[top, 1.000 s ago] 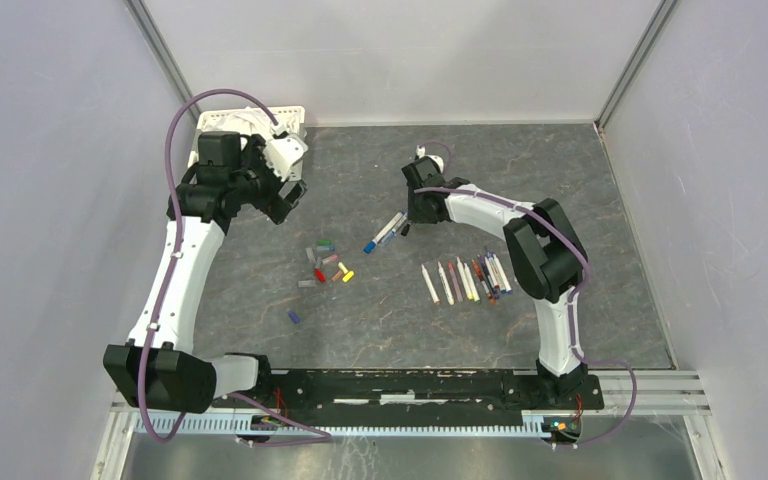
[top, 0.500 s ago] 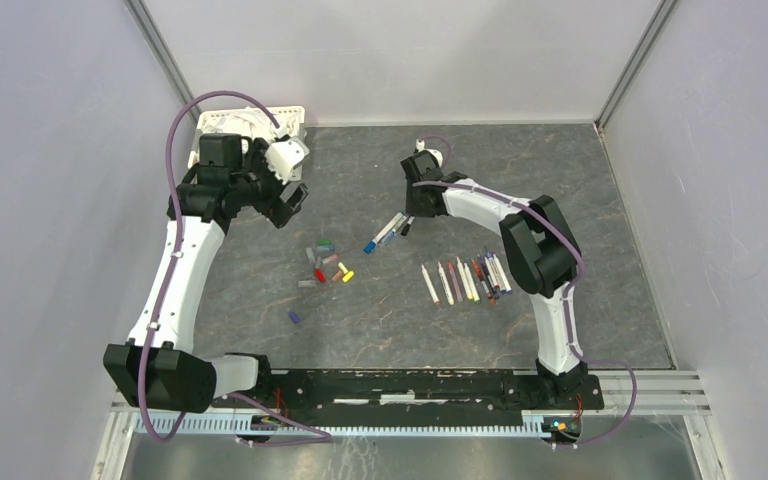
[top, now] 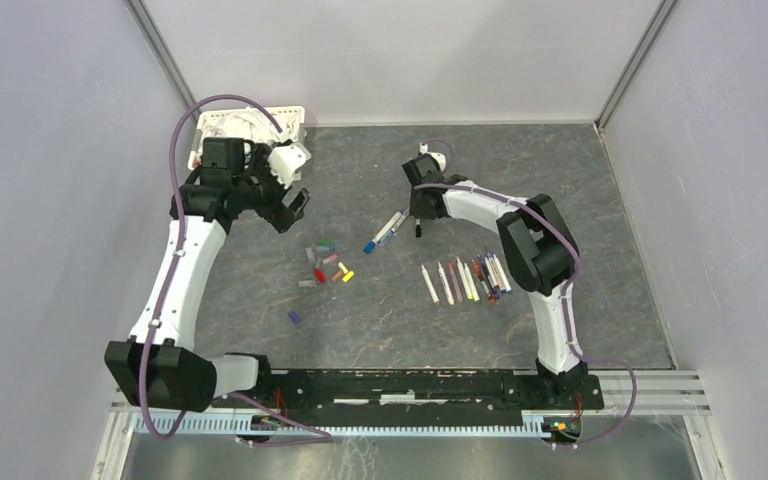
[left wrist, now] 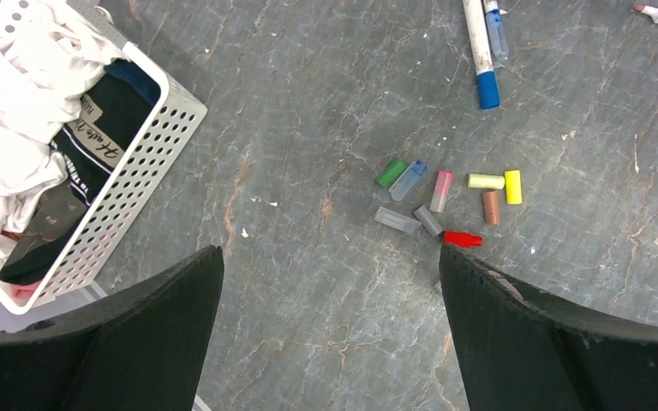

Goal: Open the pen caps
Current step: Pick up the pen from the center of the board.

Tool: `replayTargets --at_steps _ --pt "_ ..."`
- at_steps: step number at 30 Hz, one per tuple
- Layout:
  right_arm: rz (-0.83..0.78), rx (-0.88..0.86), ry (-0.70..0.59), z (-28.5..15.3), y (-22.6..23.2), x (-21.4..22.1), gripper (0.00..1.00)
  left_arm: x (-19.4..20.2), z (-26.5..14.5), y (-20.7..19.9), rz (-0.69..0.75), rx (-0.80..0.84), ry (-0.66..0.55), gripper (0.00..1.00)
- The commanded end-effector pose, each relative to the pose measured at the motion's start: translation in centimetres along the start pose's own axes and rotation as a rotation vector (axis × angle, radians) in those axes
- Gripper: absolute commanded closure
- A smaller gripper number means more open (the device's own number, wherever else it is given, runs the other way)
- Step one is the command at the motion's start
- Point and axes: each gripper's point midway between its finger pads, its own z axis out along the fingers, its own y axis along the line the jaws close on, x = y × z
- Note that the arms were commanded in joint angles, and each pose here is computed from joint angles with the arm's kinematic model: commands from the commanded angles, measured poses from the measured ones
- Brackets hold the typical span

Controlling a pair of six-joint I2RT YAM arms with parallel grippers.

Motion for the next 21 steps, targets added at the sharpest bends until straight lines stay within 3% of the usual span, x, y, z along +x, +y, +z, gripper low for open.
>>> replayTargets --at_steps 1,7,12,21 --pt "-0.011 0.077 0.017 -1.0 -2.3 0.7 0.97 -1.2 0.2 -1.2 -0.049 0.073 -0.051 0.00" --pt "0.125 -0.163 -0.128 -6.9 1.8 -2.7 1.00 -2.2 0.7 -3.6 -0.171 0.227 -0.071 0.00" --pt "0.189 -0.472 -0.302 -15.3 8.3 -4.5 1.00 -2.9 1.3 -6.4 -0.274 0.383 -0.098 0.00" --pt "0.240 -0.800 -0.493 -26.9 16.8 -5.1 1.00 -4.3 2.8 -11.9 -0.317 0.562 -0.072 0.00"
